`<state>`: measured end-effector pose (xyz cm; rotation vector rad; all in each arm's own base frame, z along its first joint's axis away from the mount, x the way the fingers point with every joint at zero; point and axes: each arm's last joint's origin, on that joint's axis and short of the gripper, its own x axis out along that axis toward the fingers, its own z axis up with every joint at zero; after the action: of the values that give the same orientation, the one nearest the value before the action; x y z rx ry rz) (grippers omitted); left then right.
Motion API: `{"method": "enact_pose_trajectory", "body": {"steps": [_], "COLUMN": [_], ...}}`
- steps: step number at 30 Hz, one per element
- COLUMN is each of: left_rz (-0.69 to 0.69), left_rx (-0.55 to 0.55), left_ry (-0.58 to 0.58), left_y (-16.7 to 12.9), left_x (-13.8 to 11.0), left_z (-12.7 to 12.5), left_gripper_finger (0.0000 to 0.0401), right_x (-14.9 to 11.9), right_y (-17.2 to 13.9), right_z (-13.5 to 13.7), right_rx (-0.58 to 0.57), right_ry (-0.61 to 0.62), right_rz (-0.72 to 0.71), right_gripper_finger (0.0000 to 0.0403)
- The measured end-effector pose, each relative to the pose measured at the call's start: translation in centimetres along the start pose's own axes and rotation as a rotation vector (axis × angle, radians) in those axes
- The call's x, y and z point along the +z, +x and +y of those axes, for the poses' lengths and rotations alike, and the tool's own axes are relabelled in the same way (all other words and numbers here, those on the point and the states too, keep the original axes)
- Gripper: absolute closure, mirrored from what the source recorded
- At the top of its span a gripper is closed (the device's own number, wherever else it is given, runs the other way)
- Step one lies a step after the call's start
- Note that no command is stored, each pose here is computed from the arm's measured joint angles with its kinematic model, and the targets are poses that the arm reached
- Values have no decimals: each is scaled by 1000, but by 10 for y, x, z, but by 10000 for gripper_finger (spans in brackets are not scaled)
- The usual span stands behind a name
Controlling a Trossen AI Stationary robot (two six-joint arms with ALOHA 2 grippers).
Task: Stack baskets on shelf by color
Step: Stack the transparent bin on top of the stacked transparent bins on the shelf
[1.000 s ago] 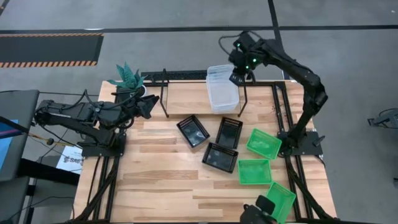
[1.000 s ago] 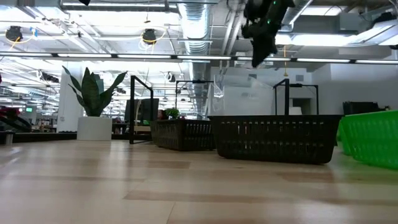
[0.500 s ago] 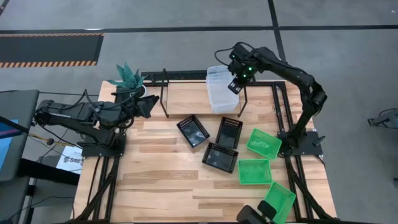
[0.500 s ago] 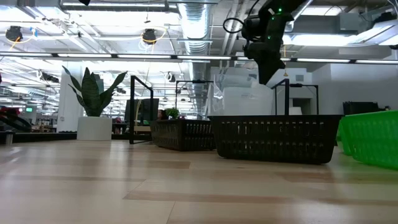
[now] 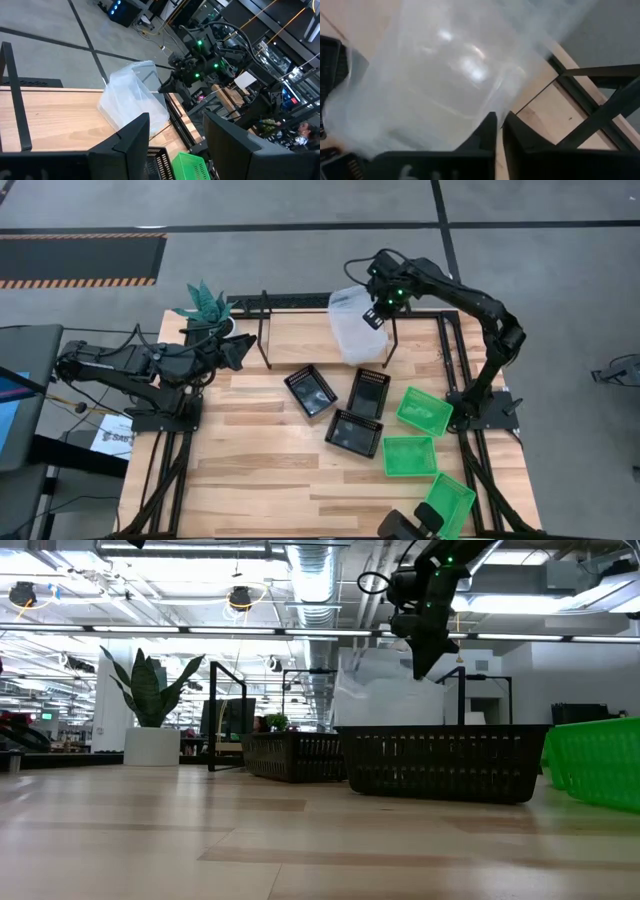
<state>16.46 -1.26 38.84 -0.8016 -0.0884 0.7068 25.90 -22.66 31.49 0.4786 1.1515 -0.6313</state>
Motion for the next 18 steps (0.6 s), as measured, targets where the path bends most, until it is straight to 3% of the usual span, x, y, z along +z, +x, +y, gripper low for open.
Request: {"method": "enact_pose_trajectory", "body": {"steps": [2, 10, 18], "left_rz": [0, 0, 22], "left_rx": [0, 0, -6], "left_ry": [0, 9, 18], "left_y": [0, 0, 0], "left_x": [0, 0, -1], "left_z": [0, 0, 0], "left_gripper_finger": [228, 228, 228], "right_x": [0, 7, 11], "right_y": [0, -18, -39], "right_z": [0, 1, 2], "right_rx": [0, 7, 15], "right_ry": [0, 14, -73], "right_rz": [-1, -42, -77], "right_gripper_finger": [393, 393, 398]}}
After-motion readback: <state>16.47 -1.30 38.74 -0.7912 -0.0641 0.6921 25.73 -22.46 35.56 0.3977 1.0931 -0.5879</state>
